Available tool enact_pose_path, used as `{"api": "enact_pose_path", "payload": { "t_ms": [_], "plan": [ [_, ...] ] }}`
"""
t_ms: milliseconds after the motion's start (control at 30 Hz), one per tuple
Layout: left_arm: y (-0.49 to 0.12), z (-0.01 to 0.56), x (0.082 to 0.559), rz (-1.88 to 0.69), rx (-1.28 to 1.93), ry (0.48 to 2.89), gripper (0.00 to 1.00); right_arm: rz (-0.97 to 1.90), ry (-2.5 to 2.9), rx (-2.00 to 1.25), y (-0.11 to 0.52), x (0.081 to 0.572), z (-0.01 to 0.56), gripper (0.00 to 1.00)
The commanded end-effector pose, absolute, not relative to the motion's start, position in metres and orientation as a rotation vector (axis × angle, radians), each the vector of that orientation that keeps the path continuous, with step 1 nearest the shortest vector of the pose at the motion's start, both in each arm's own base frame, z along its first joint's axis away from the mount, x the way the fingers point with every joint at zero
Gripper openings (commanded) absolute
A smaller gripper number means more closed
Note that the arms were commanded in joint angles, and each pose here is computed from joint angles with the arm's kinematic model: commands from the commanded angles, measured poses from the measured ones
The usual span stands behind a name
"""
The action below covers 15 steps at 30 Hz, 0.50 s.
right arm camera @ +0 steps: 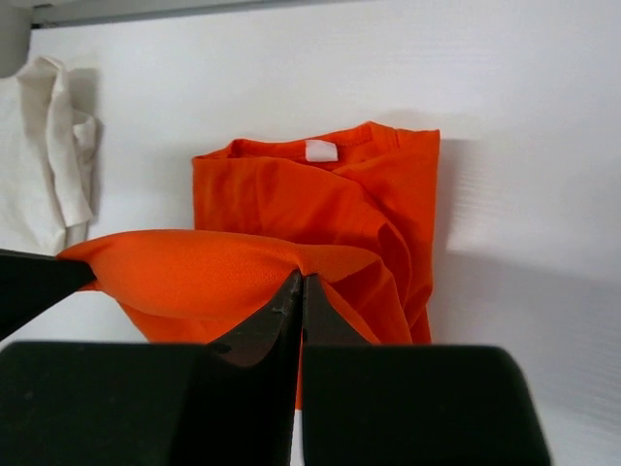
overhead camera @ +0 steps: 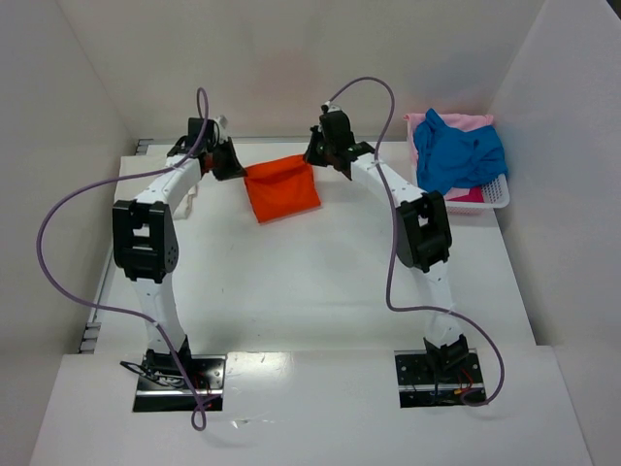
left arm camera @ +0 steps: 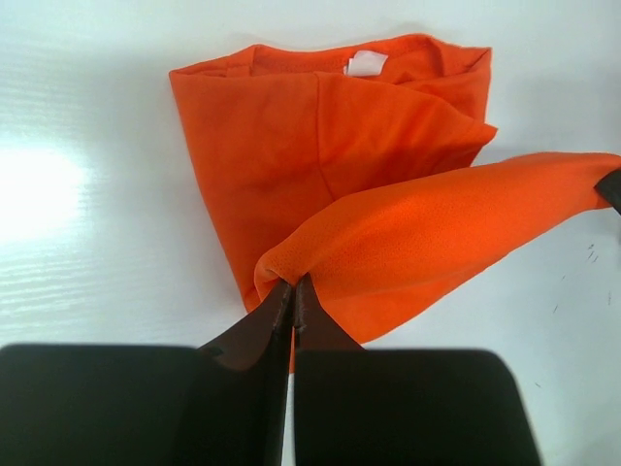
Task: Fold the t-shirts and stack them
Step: Fold the long partially folded tshirt into a neat square
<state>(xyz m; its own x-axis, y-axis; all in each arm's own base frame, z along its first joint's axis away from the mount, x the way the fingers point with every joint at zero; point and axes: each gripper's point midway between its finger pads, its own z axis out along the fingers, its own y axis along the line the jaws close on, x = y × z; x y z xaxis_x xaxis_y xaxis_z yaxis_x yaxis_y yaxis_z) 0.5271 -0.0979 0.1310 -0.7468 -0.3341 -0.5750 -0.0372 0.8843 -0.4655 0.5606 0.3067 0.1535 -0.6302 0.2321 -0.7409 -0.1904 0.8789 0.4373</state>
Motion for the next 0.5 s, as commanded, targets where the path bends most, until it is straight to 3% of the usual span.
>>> {"api": "enact_pose_path", "payload": {
  "t_ms": [0,467],
  "plan": [
    [-0.089,0.182,0.542,-0.529,-0.196,2.249,0.0,0.607,1.977,0.024,0.296,0.571,0.232,0.0],
    [-0.089,0.152,0.59,-0.516,-0.235,2.248,0.0,0.554,1.987,0.064,0.283,0.61,0.2,0.0]
  ]
}}
